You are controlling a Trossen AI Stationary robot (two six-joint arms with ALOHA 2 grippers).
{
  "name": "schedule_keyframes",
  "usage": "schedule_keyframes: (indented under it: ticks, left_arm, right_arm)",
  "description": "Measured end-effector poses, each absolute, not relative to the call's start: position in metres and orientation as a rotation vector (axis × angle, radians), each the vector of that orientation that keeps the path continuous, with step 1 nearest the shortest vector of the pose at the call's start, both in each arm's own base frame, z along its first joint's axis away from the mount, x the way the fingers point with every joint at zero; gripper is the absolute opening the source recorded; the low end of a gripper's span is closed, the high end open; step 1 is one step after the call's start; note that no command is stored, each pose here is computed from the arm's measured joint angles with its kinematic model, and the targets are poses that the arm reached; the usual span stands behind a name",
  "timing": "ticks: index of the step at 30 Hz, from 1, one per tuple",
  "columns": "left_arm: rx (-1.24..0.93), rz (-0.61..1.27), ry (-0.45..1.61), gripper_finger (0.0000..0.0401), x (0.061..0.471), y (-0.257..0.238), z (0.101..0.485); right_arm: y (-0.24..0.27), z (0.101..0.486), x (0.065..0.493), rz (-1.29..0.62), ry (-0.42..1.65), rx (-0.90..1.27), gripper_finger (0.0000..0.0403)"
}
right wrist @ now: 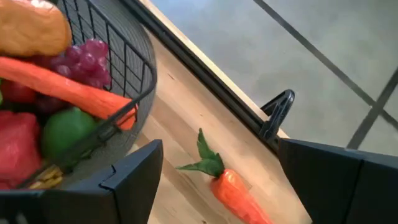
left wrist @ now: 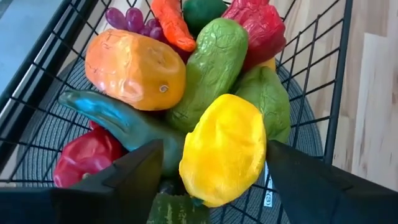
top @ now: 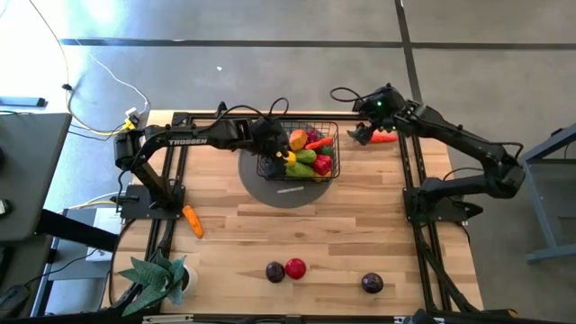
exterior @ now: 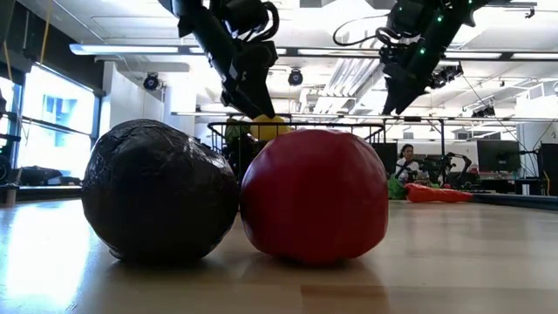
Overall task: Build produce basket
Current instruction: Put the yellow lemon into the black mesh basket, then put the orange carrot into the black mesh basket
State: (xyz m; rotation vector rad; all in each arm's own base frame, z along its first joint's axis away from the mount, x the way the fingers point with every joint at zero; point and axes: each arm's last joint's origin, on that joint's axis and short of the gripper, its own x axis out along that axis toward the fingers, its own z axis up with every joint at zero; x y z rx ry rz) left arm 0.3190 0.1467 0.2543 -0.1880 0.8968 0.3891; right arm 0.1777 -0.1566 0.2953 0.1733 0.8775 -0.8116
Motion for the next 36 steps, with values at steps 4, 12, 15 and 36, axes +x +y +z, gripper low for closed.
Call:
schedule_keyframes:
  ticks: [4,12,15,36]
  left_arm:
    - [-0.207,0.398,0.893,0.0277,0.319,0.147,0.254]
    - [-0.198,0.401,0.836,0.0278,0.310,0.143,0.273]
    - [-0.181,0.437,0.801,0.0278,0.304,0.141,0.285]
    - [-0.099,0.607,0.621,0.0278,0.265,0.129,0.342]
  right_arm:
    - [-0.164,0.294,0.173,-0.751,0.907,0.126,0.0300]
    - [-0.180,0.269,0.175,-0.644,1.088,0.078,0.0300]
    - [-0.185,0.259,0.176,-0.614,1.159,0.088,0.0300]
    - [-0.213,0.190,0.186,-0.563,1.502,0.165,0.0300]
